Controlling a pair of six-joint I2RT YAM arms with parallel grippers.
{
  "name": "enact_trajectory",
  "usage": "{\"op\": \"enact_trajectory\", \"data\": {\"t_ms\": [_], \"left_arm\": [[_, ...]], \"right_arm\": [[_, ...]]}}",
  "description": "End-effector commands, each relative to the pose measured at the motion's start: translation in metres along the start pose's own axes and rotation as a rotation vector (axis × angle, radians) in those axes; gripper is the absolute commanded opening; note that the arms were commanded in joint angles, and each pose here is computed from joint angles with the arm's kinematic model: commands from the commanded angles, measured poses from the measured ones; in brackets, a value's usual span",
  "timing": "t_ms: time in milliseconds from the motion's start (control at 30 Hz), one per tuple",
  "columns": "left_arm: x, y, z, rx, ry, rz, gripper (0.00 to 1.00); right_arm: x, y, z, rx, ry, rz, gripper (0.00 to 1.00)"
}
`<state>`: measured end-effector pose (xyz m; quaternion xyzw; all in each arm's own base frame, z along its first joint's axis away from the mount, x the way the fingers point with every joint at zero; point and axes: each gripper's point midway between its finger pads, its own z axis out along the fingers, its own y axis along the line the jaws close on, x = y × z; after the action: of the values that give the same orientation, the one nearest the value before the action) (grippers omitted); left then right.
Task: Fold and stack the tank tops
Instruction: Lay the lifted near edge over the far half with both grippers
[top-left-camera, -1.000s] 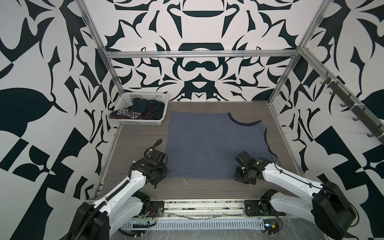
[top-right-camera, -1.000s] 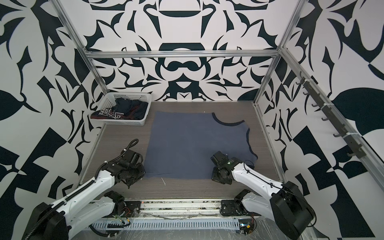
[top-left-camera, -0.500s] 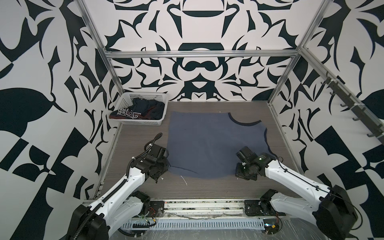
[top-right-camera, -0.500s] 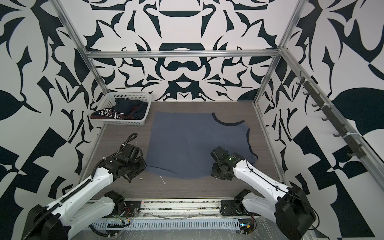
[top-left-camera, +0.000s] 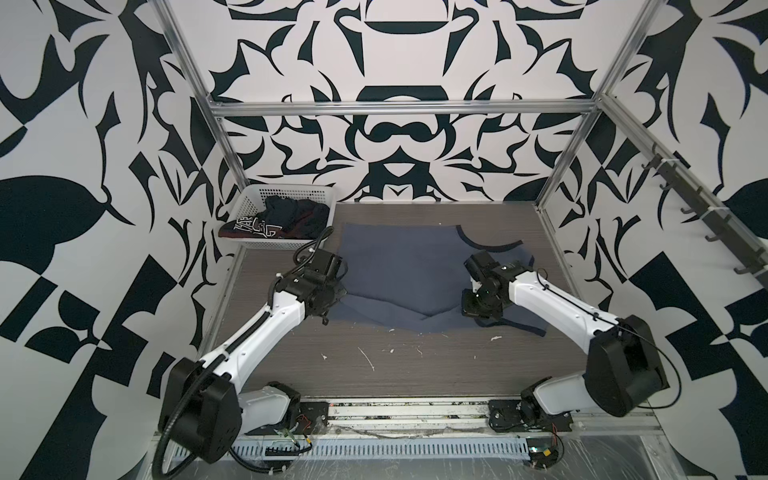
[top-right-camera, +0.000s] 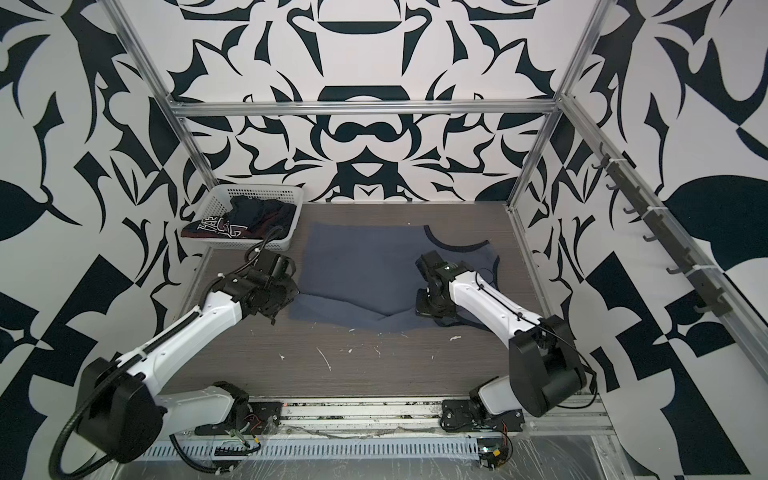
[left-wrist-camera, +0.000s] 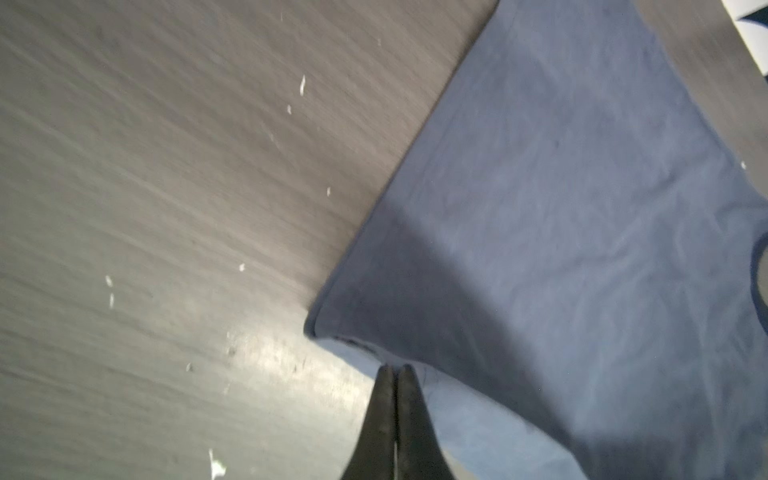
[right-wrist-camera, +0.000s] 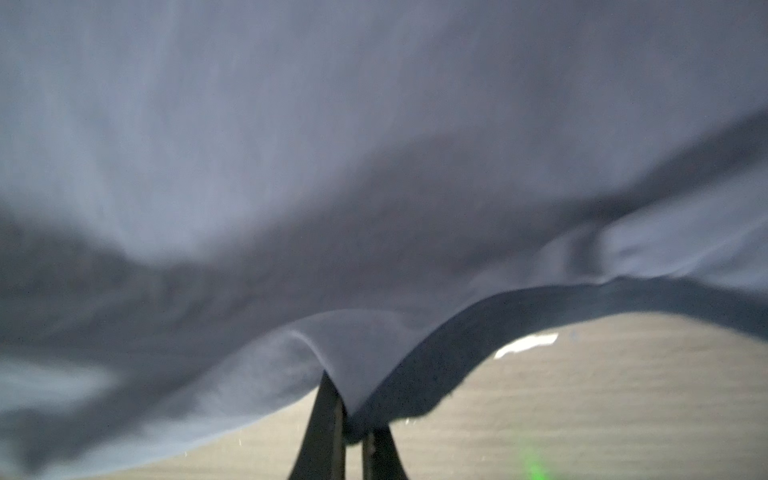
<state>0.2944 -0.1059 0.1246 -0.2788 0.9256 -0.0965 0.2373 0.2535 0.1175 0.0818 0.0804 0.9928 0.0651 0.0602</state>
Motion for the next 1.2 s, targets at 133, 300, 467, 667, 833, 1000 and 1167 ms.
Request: {"op": "enact_trajectory", "data": {"t_ms": [133,300,467,667,833,1000,1167], "left_arm": [[-0.04,-0.009,0.03,-0.097,-0.036,0.016,0.0],[-0.048,-0.013,0.054,-0.126,-0.004,-0.001,0.0],[-0.053,-0.013,0.077,-0.136,0.026,-0.025,0.0],[-0.063,-0.025,0.092,-0.128,0.038,-0.006,0.01],[-0.072,-0.03,0.095,-0.143,0.028,0.014,0.22],[-0.084,-0.021,0.069,-0.191,-0.032,0.038,0.5],[-0.061,-0.037,0.029,-0.097,-0.087,0.106,0.58]], "right_arm": [[-0.051,0.011,-0.001,-0.076,-0.02,-0.028,0.0],[-0.078,0.013,0.01,-0.076,-0.014,-0.013,0.0],[-0.098,0.01,0.022,-0.071,-0.005,0.0,0.02],[-0.12,0.007,0.026,-0.066,-0.025,0.022,0.03],[-0.13,0.001,0.023,-0.047,-0.038,0.039,0.22],[-0.129,-0.011,-0.003,-0.051,-0.089,0.058,0.57],[-0.109,-0.047,-0.039,-0.061,-0.176,0.158,0.58]]}}
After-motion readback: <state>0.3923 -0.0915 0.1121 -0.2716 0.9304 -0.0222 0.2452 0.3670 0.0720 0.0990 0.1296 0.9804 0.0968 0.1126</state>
